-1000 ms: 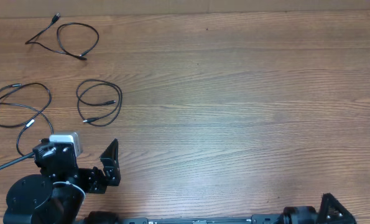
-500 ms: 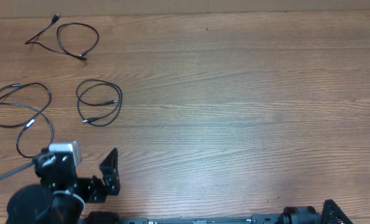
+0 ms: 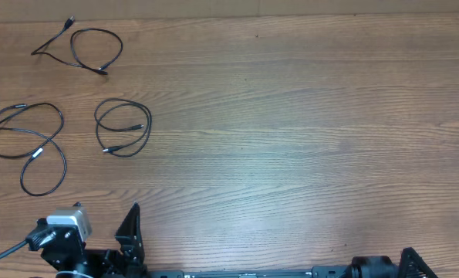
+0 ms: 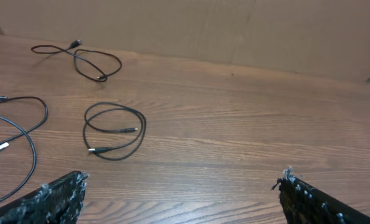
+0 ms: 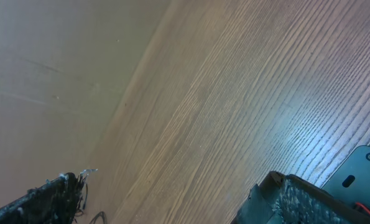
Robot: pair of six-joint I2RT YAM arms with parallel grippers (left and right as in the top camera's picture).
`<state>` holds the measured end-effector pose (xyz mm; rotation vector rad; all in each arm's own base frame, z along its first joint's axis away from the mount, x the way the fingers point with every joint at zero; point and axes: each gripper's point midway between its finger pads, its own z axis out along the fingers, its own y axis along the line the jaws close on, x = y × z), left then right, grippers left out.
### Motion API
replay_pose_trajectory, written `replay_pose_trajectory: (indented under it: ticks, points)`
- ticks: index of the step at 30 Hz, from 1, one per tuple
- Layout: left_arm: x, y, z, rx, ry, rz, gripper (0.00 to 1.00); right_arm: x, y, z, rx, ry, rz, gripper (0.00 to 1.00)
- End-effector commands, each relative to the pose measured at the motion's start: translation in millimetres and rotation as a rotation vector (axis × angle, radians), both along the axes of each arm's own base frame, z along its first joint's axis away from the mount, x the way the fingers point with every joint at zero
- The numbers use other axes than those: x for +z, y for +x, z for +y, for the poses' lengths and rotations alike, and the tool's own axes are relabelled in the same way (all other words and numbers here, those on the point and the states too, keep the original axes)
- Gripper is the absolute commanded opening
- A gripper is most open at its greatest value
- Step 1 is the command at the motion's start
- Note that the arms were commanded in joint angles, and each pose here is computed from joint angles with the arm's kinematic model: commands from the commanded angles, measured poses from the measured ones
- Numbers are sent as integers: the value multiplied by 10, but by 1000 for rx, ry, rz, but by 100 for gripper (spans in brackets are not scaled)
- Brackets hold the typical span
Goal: Untangle cables
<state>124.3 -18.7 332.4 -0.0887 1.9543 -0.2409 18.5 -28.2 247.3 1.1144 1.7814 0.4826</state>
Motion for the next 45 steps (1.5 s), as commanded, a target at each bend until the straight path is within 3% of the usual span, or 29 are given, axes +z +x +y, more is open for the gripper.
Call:
replay_pose_trajectory:
  ticks: [1,9,17,30,38,45]
  points:
    - [-10,-17,29,20,-10,3,100,-12,-2,-4,-5,-1,-4,100]
    - [-25,-23,32,23,-14,10,99,472,259,-89,-53,-20,-223,100]
    - [-18,-20,31,23,-14,7,100,616,817,-81,-52,-32,-351,100]
    - [-16,-20,32,23,-14,6,99,12,1745,-72,-60,-33,-395,100]
    - [-15,-19,32,23,-14,6,99,-413,1977,-106,-80,-48,-370,100]
    - [-16,-20,32,23,-14,6,100,-555,2104,-146,-73,-164,-395,100]
